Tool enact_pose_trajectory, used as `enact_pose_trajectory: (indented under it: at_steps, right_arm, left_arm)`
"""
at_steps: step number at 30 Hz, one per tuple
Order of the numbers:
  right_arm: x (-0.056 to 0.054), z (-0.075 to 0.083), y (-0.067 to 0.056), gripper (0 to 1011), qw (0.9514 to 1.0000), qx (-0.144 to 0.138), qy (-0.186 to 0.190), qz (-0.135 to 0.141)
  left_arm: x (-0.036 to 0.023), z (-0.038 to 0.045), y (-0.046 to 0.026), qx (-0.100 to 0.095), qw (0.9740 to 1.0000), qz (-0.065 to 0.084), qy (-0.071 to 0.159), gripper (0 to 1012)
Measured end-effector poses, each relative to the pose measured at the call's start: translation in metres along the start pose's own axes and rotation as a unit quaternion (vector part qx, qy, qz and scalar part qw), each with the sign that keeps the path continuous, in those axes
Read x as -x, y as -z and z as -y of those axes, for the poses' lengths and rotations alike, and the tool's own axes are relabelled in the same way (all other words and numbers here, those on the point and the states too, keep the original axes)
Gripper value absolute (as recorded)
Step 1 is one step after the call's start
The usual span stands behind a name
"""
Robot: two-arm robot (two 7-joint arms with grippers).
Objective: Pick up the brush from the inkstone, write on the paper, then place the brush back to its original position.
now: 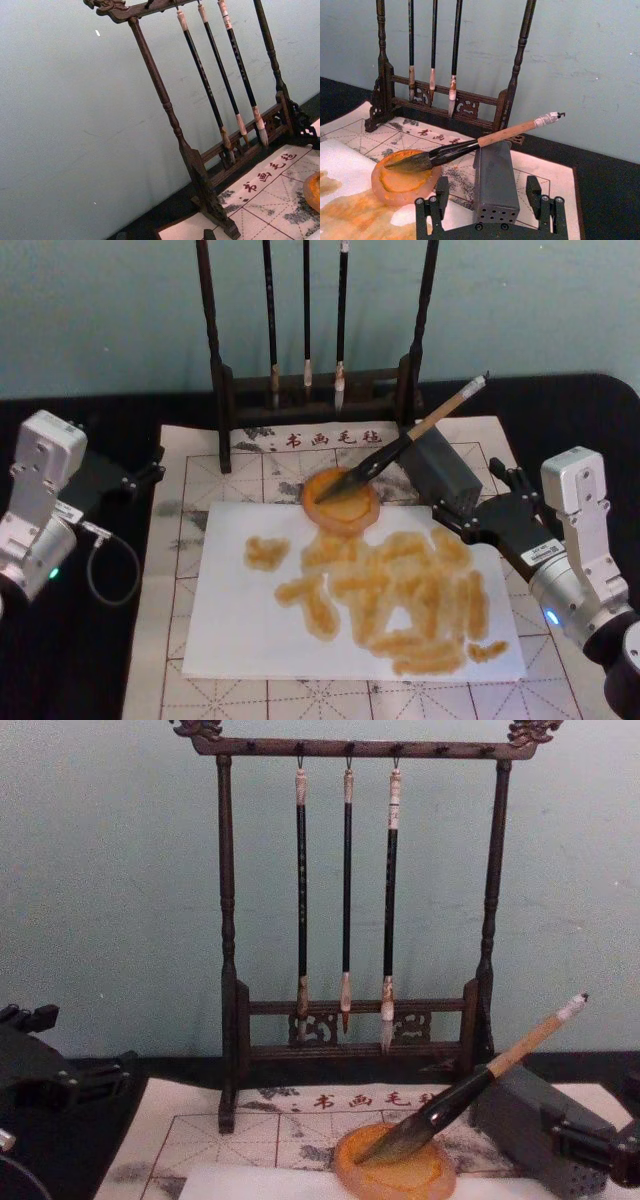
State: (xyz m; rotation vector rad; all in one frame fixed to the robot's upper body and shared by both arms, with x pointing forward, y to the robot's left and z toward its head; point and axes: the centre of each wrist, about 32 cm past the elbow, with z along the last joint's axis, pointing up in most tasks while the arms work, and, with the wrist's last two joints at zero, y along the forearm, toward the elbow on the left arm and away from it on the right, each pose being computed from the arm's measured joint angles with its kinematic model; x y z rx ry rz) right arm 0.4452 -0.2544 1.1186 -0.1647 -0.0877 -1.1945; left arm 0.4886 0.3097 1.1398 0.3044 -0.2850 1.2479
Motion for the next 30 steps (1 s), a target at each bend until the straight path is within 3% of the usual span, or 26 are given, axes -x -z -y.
enact_pose_trajectory:
  at_steps: [30]
  right_arm:
    - [0.0000, 0.0000, 0.0000, 1002, 1.0000, 0.000, 0.000, 0.000]
  left_arm:
    - [0.0000, 0.0000, 0.0000, 0.000, 1.0000, 0.000, 0.000, 1001]
